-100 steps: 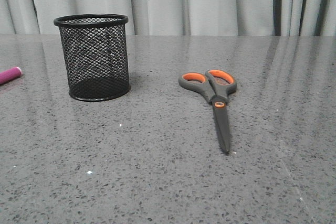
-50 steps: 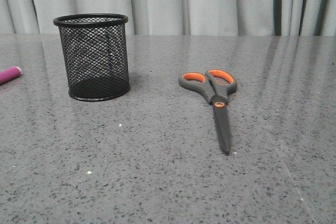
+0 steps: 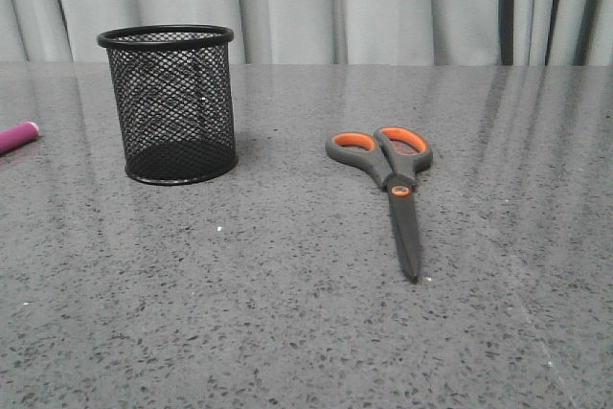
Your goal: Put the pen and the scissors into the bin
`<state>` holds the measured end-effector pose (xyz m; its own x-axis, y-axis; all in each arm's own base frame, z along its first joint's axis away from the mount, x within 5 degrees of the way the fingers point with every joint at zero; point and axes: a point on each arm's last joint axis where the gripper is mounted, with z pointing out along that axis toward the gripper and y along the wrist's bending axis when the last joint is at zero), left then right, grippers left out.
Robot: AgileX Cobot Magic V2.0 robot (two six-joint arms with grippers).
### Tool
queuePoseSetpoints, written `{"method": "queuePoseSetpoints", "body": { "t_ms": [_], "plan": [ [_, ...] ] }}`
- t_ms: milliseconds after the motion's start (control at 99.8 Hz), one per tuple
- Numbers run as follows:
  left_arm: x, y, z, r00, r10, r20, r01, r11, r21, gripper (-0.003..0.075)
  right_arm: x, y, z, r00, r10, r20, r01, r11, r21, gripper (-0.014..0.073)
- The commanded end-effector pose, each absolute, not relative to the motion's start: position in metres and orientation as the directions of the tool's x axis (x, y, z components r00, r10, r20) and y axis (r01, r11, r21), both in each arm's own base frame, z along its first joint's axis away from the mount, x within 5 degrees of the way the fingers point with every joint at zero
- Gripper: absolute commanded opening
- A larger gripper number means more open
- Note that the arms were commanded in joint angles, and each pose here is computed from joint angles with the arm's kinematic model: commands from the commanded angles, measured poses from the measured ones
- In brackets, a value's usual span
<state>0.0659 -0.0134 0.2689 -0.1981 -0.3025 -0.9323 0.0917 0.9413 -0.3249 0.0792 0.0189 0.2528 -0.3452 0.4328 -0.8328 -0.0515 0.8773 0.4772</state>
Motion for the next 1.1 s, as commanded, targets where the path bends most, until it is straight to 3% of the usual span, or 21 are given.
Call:
{"method": "queuePoseSetpoints", "body": {
  "t_ms": [0,100,230,431,621,721,791,932,1012,1092],
  "plan": [
    [0.076,-0.012,0.3,-0.237,-0.196,-0.952,0.087,0.971,-0.222,-0.0022,0.095,0.02,0.278,-0.399,0.357,-0.845,-0.064,0.908,0.414,-0.0058],
    [0.089,-0.013,0.319,-0.338,-0.137,-0.931,0.087,0.981,-0.175,-0.0022,0.116,0.023,0.294,-0.512,0.298,-0.806,-0.067,0.921,0.383,-0.0059],
    [0.106,-0.015,0.333,-0.425,-0.125,-0.897,0.09,0.98,-0.179,-0.0022,0.141,0.023,0.306,-0.558,0.294,-0.776,-0.054,0.92,0.387,-0.0059],
    [0.124,-0.016,0.336,-0.508,-0.118,-0.853,0.085,0.979,-0.186,-0.0021,0.155,0.026,0.302,-0.658,0.273,-0.702,-0.044,0.917,0.397,-0.0059],
    [0.133,-0.016,0.332,-0.545,-0.115,-0.831,0.079,0.979,-0.187,-0.002,0.157,0.026,0.3,-0.671,0.271,-0.69,-0.039,0.916,0.398,-0.0053],
    [0.138,-0.016,0.329,-0.556,-0.096,-0.825,0.086,0.981,-0.172,-0.0016,0.157,0.026,0.3,-0.671,0.271,-0.69,-0.039,0.916,0.398,0.0012],
    [0.141,-0.016,0.328,-0.563,-0.067,-0.824,0.103,0.983,-0.15,0.0028,0.157,0.026,0.3,-0.671,0.271,-0.69,-0.039,0.916,0.398,0.0106],
    [0.148,-0.019,0.323,-0.584,-0.053,-0.81,0.13,0.979,-0.158,0.0205,0.157,0.026,0.3,-0.671,0.273,-0.69,-0.039,0.916,0.4,0.0335],
    [0.153,-0.02,0.321,-0.597,-0.072,-0.799,0.125,0.975,-0.182,0.0294,0.157,0.026,0.3,-0.669,0.273,-0.691,-0.039,0.916,0.4,0.0374],
    [0.158,-0.021,0.322,-0.606,-0.057,-0.793,0.134,0.976,-0.173,0.0321,0.157,0.026,0.3,-0.668,0.274,-0.692,-0.039,0.916,0.4,0.0371]
  ]
}}
